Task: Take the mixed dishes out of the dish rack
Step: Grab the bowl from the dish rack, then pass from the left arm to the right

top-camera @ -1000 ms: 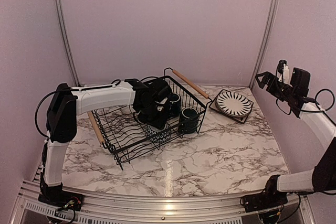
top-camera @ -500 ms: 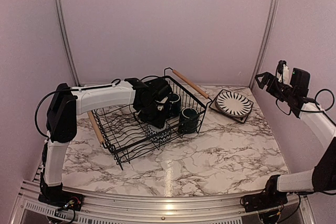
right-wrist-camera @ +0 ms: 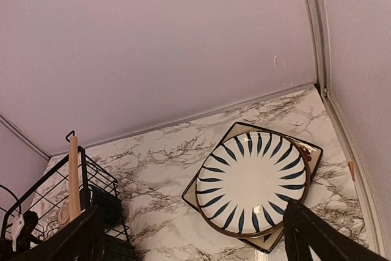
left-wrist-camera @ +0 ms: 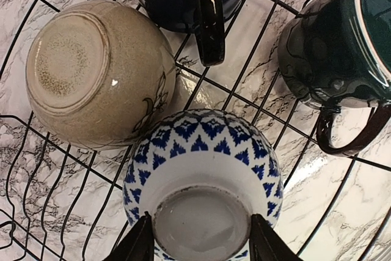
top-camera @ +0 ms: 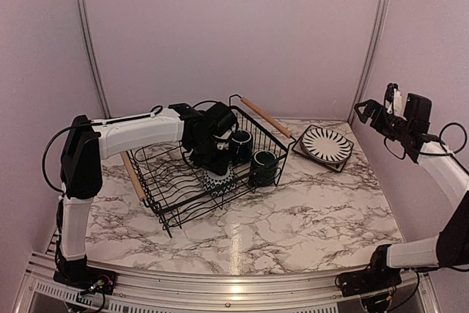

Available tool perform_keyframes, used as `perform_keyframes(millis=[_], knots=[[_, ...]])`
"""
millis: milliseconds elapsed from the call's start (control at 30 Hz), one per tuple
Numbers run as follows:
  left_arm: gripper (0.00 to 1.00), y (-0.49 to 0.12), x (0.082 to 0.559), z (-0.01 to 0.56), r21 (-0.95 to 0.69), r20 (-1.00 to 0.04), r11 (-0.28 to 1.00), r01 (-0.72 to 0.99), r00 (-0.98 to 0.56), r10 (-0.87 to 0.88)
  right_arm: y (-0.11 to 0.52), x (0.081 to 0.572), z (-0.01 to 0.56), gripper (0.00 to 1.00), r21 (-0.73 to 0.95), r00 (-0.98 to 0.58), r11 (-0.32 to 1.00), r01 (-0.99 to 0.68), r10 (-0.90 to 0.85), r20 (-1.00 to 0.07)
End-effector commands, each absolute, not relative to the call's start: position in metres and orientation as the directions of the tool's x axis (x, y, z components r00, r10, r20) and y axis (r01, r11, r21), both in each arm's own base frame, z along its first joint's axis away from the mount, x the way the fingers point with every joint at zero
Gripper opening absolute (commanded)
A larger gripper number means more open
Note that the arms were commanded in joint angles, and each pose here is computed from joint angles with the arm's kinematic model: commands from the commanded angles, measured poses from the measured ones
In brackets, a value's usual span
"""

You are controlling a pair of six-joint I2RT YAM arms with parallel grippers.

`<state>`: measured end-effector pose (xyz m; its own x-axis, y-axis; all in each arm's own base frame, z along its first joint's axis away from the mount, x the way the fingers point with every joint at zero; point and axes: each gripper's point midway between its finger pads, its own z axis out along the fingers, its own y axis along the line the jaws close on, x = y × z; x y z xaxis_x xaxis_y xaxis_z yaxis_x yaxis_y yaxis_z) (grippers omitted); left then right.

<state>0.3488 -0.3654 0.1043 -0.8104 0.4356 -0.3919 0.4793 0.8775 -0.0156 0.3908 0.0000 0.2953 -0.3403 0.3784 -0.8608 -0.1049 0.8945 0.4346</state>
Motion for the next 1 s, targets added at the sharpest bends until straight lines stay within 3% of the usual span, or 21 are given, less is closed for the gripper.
perform_keyframes(millis=[0,333,467,700,967], knots=[[0.18,-0.36,0.354,0.168,-0.04,-0.5,0.88,0.473,-0.772,0.392,0.011,0.395,0.313,0.98,0.452,-0.335,0.881,-0.138,0.388,-0.859],[0.17,-0.353,0.36,0.223,-0.084,-0.598,0.882,0.463,-0.732,0.327,0.064,0.403,0.352,0.99,0.473,-0.34,0.843,-0.257,0.379,-0.861],[0.17,-0.35,0.364,0.253,-0.1,-0.667,0.884,0.456,-0.69,0.28,0.127,0.402,0.367,0.98,0.493,-0.378,0.783,-0.379,0.355,-0.855],[0.16,-0.339,0.372,0.316,-0.143,-0.816,0.889,0.435,-0.559,0.143,0.244,0.395,0.374,0.99,0.563,-0.49,0.6,-0.568,0.303,-0.818],[0.17,-0.324,0.367,0.379,-0.269,-0.901,0.857,0.439,-0.43,-0.063,0.336,0.366,0.38,0.98,0.643,-0.595,0.333,-0.69,0.244,-0.766]])
